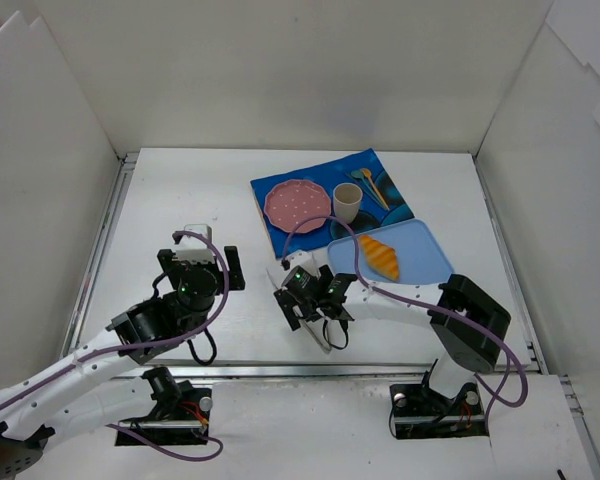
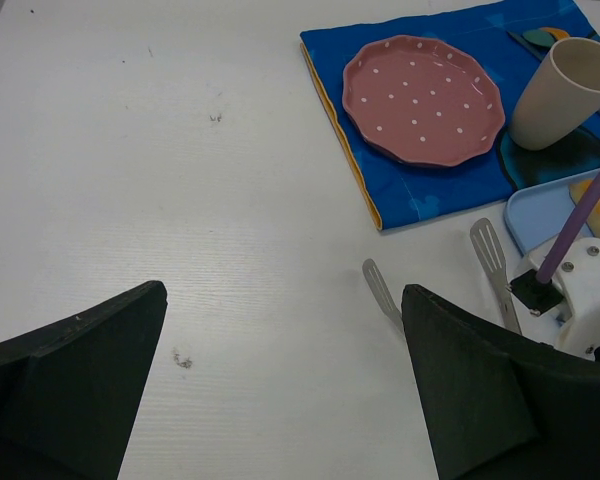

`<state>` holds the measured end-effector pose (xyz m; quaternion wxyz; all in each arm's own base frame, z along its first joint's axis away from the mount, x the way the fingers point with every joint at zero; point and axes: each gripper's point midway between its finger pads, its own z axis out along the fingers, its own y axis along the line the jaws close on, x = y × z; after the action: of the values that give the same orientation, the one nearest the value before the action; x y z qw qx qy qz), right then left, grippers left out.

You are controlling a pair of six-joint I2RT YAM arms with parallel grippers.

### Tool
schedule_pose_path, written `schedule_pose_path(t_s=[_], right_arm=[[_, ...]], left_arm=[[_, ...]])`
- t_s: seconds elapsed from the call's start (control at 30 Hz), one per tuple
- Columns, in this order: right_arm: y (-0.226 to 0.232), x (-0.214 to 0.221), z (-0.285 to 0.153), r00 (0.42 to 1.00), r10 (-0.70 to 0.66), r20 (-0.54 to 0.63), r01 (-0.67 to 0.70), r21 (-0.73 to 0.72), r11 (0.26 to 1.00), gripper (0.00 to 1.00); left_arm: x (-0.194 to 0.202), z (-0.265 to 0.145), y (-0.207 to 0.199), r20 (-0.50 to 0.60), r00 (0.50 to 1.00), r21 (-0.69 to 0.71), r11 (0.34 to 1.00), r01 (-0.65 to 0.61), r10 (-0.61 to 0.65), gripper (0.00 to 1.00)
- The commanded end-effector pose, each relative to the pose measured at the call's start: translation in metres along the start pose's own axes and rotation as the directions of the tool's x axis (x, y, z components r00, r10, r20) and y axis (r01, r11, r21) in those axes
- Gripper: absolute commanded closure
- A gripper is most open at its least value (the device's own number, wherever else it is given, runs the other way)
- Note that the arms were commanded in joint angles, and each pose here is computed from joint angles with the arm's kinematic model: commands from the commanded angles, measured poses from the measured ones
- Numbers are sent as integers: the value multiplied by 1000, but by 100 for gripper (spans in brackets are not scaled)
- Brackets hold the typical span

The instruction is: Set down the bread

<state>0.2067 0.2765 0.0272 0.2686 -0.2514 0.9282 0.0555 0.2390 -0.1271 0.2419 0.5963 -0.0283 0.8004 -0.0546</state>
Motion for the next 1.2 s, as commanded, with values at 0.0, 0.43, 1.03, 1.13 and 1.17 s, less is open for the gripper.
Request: schedule_pose_path(t_s=[0.0,0.43,1.03,1.13,1.17], right_arm=[[7,-20,0,998,32,59,-32,-6,999,2],[11,-13,12,998,49,41,-49,-8,999,2],[8,-1,16,998,60,6,-60,-19,998,35],[6,1,17,998,65,-2,-65,-15,998,39],[6,0,16,998,67,1,-67,-13,998,39]], left_arm=[[-15,0,-3,38,998,1,999,45,-45,0],[-14,1,-4,39,999,1,999,38,-38,0],[-16,0,-1,48,998,-1,999,43,-43,0],[-16,-1,-1,50,998,-2,999,44,-44,0],[-17,-1,-1,52,998,-1,999,48,-48,0]])
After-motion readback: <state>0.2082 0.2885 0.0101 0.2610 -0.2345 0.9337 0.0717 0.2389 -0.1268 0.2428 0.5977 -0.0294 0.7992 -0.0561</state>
